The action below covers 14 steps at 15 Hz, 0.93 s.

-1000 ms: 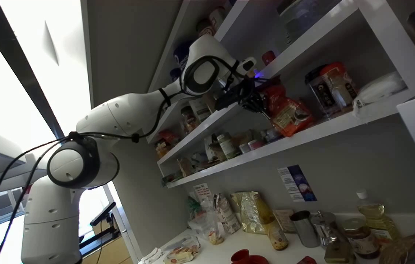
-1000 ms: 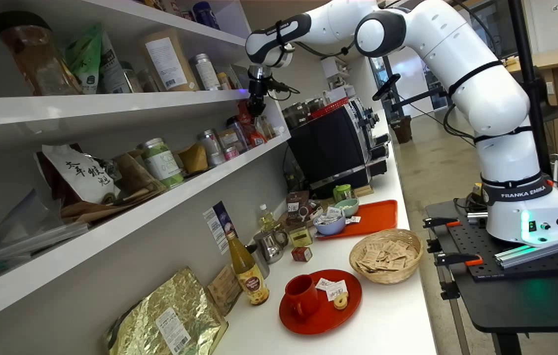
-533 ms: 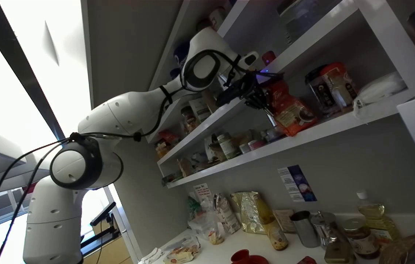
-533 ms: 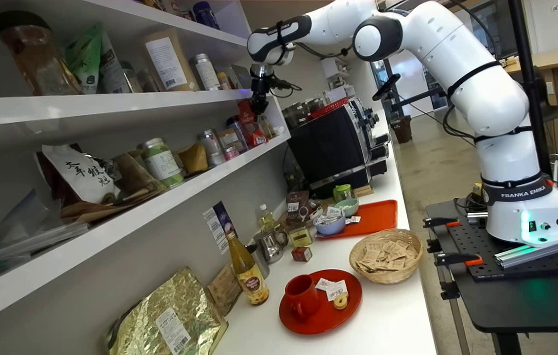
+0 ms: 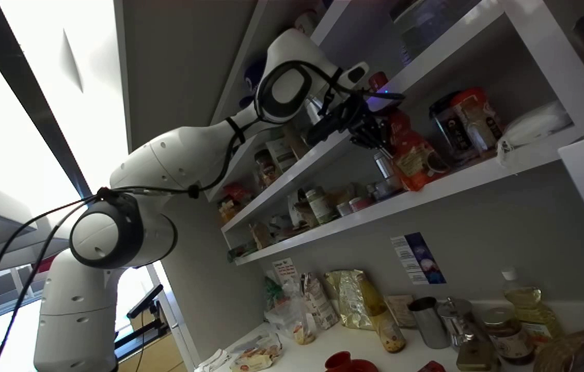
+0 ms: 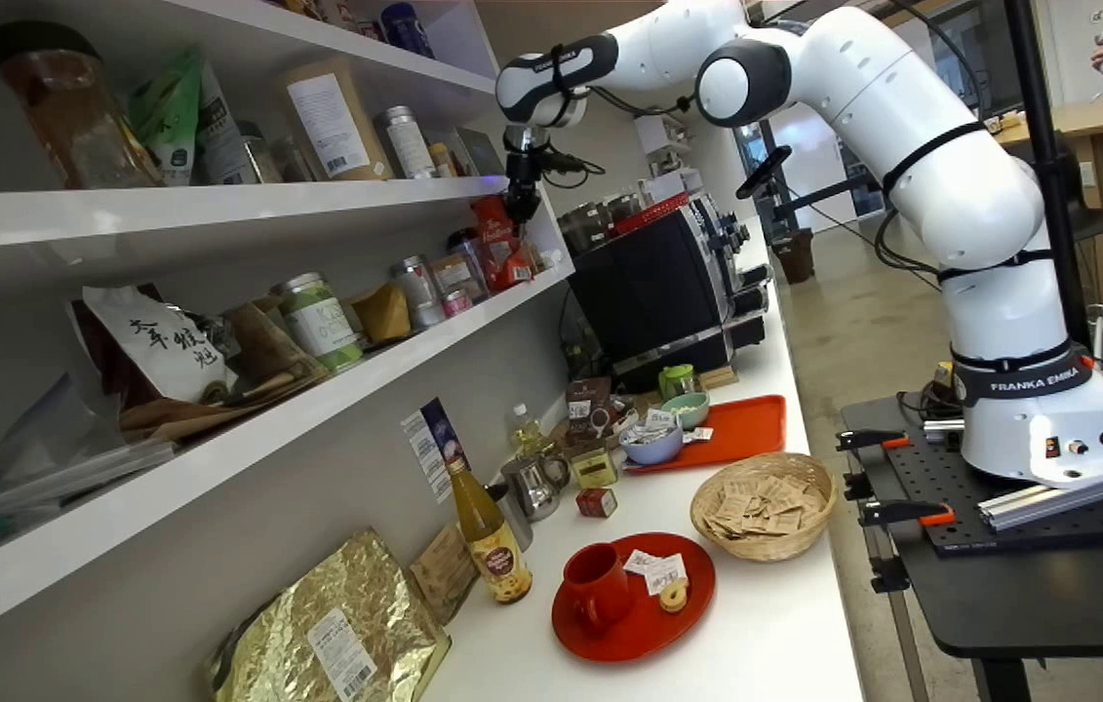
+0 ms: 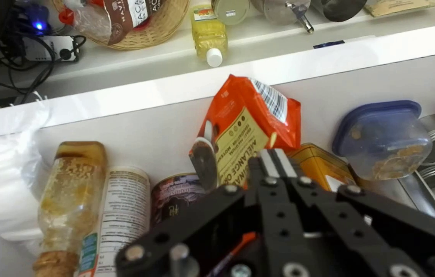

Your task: Put the orange packet on the shelf

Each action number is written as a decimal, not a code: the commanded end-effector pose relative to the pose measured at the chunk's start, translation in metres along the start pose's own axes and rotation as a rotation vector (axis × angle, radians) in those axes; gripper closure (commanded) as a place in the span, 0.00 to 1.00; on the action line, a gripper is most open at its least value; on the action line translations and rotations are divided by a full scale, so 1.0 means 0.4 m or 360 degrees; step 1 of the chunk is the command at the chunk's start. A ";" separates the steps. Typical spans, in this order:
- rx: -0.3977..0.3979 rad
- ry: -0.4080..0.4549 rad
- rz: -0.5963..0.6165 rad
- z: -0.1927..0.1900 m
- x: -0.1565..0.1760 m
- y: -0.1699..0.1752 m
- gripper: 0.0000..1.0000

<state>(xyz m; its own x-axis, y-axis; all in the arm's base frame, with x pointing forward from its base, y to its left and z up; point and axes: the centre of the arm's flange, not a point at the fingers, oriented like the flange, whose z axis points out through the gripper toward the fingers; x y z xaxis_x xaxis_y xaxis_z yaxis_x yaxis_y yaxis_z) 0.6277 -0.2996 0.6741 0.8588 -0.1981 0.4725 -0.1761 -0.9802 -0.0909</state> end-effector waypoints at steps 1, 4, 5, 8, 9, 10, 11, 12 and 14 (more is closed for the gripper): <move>-0.0067 -0.0031 0.0046 0.035 0.058 0.035 0.99; -0.0110 0.0008 0.0068 0.066 0.083 0.038 0.98; -0.0119 0.0024 0.0069 0.075 0.094 0.031 0.98; -0.0124 0.0058 0.0081 0.098 0.114 0.009 0.98; -0.0123 0.0069 0.0076 0.103 0.114 -0.002 0.98; -0.0123 0.0086 0.0067 0.104 0.116 -0.012 0.98; -0.0124 0.0098 0.0061 0.106 0.118 -0.019 0.98; -0.0131 0.0106 0.0056 0.108 0.121 -0.025 0.98; -0.0122 0.0103 0.0062 0.107 0.115 -0.030 0.83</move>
<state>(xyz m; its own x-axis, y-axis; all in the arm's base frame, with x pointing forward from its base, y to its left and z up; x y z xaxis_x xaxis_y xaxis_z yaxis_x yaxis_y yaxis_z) 0.6708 -0.2966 0.6589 0.8195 -0.2204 0.5290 -0.2264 -0.9725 -0.0545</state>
